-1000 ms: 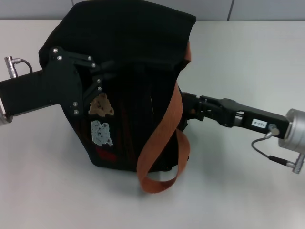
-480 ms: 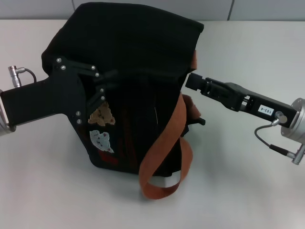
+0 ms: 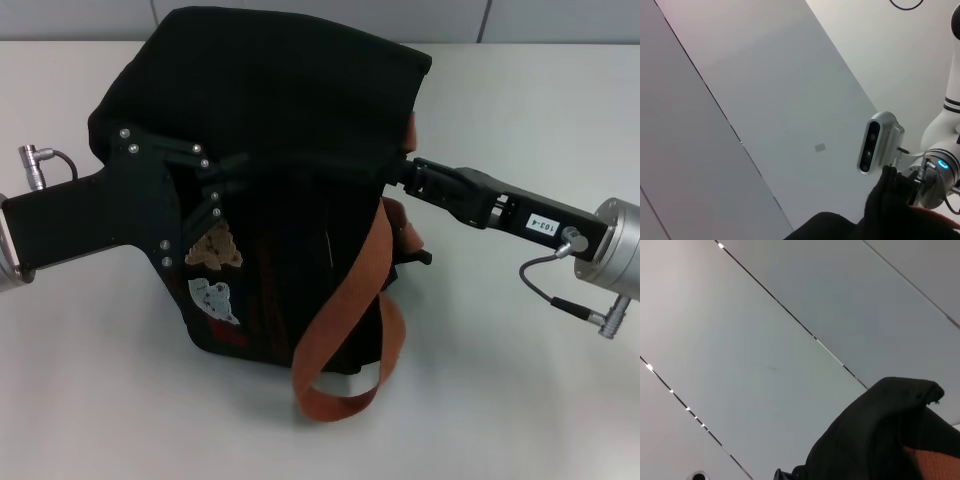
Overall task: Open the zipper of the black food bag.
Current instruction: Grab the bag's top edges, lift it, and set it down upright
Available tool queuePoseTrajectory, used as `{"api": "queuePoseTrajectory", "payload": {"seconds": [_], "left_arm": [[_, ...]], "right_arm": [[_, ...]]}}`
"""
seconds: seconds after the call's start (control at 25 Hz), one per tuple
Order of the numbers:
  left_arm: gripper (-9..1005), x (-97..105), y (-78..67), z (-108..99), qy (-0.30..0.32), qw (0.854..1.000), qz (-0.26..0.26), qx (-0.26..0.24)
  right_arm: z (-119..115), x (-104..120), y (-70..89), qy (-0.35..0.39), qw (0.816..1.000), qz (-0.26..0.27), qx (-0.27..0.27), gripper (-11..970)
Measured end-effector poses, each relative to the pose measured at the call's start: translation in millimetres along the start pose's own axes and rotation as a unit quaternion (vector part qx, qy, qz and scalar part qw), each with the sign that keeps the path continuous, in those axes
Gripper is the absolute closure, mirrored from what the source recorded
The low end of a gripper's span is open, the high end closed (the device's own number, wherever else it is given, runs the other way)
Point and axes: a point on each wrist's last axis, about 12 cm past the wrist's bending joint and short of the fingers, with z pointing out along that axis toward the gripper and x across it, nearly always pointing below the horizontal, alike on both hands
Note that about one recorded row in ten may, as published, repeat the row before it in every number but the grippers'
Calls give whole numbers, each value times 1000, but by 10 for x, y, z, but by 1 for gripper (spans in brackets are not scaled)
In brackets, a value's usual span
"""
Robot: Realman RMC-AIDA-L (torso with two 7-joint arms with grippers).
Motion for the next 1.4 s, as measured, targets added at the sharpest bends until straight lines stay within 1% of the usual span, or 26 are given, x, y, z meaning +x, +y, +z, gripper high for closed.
{"api": "queuePoseTrajectory", "payload": {"seconds": [0.4,0.64,0.84,1.28,1.4], "left_arm": [[925,3,-4,2,0,1000,2,0],[925,9,-12,4,0,1000,1,-1],[925,7,-11,4,-1,1000,1,-2],[925,8,1,-5,0,1000,2,-8],[925,6,8,-15,-1,1000,3,-14]], "right_arm": [[53,-28,-1,3,1000,-3,-4,628],[68,-35,-8,3,1000,-4,-3,706],[97,-42,-22,8,1000,-5,1,893],[116,-50,-20,11,1000,-14,-2,962],[109,-46,-19,10,1000,-19,-2,961]]}}
